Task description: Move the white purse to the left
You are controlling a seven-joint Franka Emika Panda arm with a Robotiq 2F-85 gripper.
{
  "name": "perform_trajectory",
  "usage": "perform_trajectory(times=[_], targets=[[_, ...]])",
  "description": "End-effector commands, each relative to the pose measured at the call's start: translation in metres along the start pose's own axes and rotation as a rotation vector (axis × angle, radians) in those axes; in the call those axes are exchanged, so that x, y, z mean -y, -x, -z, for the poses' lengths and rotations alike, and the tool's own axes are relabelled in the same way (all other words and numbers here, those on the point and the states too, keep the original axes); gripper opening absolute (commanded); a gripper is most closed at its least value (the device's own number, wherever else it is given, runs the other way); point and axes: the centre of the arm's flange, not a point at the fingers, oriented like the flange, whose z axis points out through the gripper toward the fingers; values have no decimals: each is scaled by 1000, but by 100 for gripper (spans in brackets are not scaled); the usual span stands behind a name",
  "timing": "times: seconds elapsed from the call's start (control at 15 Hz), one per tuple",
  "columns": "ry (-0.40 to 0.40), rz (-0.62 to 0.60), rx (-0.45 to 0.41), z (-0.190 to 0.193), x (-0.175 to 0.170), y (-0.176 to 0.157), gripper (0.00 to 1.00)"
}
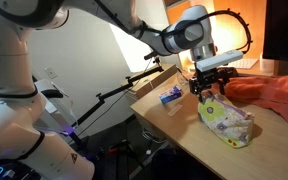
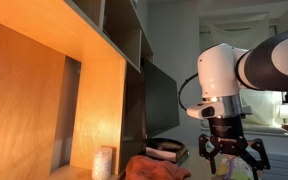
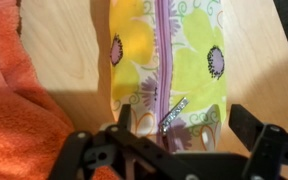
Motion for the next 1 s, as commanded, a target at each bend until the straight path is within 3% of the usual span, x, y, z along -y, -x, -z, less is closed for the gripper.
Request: perform_trajectory(times=[0.0,0.93], targets=[[2,-9,2,4,5,3,100],[-31,-7,19,-5,0,1,100]])
